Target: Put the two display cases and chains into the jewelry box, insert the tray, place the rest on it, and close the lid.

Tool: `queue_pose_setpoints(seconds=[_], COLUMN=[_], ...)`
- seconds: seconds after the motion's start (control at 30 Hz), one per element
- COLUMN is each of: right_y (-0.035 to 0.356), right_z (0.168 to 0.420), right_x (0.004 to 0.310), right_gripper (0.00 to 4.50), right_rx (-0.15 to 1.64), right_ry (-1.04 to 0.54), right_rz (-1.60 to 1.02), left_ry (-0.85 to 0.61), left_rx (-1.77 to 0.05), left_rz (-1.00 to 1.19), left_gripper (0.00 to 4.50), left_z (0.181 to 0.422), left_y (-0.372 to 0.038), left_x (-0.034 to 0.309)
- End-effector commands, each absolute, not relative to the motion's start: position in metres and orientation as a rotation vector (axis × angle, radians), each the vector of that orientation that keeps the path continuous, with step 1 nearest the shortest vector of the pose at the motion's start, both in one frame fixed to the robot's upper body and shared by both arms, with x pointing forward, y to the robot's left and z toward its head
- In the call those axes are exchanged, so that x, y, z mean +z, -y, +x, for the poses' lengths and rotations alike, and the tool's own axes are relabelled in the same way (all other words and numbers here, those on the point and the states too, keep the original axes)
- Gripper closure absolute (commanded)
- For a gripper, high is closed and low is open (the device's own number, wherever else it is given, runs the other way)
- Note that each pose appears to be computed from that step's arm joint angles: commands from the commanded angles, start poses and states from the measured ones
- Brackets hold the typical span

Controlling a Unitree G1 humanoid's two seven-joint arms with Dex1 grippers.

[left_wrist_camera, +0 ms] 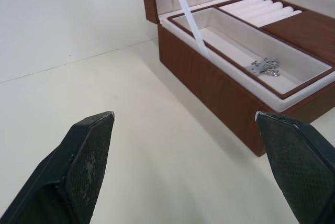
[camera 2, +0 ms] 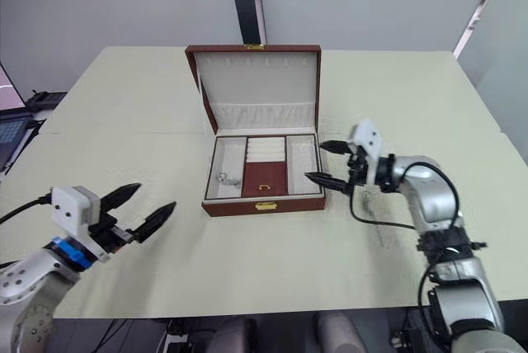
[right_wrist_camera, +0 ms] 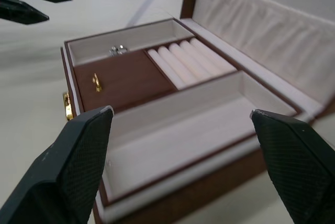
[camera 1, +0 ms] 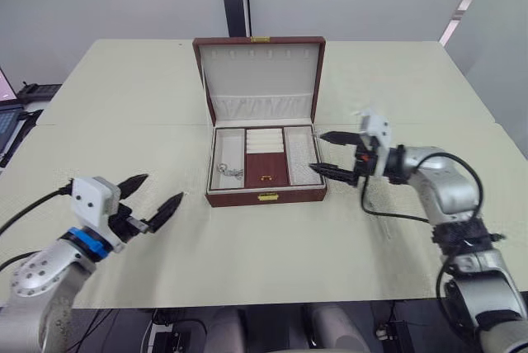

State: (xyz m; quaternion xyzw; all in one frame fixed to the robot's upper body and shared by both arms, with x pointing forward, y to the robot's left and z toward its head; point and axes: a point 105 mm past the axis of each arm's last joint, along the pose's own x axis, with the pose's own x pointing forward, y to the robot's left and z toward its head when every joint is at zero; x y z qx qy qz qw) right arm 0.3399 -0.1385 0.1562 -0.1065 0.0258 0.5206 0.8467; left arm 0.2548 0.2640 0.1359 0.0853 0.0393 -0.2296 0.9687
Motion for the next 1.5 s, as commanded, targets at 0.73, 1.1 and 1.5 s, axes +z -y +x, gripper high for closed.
queue_pose_setpoints(seconds=[0.73, 1.1, 1.5], right_y=[0.274, 0.272, 0.222], right_z=[0.288, 0.291, 0.27], right_x=[0.114, 0.118, 0.126], right_gripper=[0.04, 0.04, 0.04], right_rx=[0.648, 0.644, 0.638], right_ry=[-0.19, -0.175, -0.1], right_rz=[-0.207, -0.206, -0.131], left_ry=[-0.165, -0.145, -0.087], left_rx=[-0.4, -0.419, -0.814], left_rz=[0.276, 0.286, 0.306], left_gripper=[0.0, 0.0, 0.0], left_z=[0.255, 0.253, 0.241], left_y=[-0.32, -0.316, -0.241], left_x=[0.134, 0.138, 0.136])
